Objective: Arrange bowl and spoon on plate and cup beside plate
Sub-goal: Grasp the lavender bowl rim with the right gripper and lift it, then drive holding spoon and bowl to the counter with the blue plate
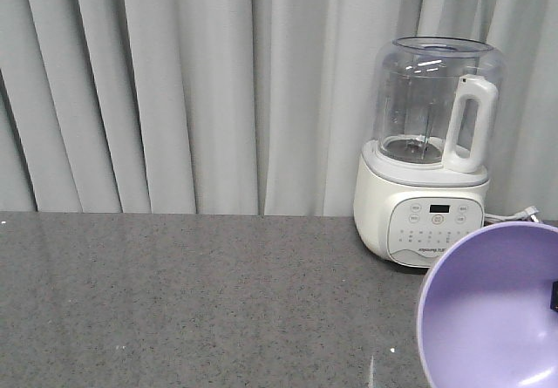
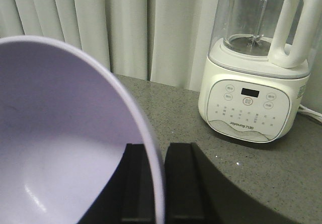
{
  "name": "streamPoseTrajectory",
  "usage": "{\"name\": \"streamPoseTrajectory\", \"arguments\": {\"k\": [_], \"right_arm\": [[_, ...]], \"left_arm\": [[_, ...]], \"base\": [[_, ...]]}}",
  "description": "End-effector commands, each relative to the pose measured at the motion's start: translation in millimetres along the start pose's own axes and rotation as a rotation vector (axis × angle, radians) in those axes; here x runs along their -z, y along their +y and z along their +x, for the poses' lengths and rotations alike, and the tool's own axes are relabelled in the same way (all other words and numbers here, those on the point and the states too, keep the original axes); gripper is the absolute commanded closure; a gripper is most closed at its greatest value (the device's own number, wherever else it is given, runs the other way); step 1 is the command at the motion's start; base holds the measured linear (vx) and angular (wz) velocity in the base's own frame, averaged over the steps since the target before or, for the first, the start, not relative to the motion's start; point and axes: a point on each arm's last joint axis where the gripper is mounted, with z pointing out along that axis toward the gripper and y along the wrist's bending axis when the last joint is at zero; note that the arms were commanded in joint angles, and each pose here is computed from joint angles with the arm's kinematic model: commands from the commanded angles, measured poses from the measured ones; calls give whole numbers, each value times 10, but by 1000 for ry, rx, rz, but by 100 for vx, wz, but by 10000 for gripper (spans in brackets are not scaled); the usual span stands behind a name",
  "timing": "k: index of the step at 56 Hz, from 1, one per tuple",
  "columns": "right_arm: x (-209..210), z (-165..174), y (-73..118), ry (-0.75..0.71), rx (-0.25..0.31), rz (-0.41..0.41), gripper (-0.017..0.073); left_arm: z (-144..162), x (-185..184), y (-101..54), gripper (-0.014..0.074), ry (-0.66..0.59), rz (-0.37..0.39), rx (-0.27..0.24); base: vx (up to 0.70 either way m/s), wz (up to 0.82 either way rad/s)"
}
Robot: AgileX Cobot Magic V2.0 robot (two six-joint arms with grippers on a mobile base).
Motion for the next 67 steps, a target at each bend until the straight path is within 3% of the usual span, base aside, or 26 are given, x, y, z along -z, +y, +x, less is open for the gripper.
{"name": "streamPoseTrajectory", "arguments": {"k": [1, 25, 67], "right_arm": [[50, -152, -24, -98, -8, 36, 568], [43, -151, -26, -96, -8, 36, 568], [43, -151, -26, -96, -8, 36, 568]], "left_arm": [[-139, 25, 8, 594, -95, -12, 20], [-139, 25, 8, 594, -95, -12, 20], [-139, 25, 8, 594, -95, -12, 20]], "base": [[0, -1], [-6, -23], [-16, -66]]}}
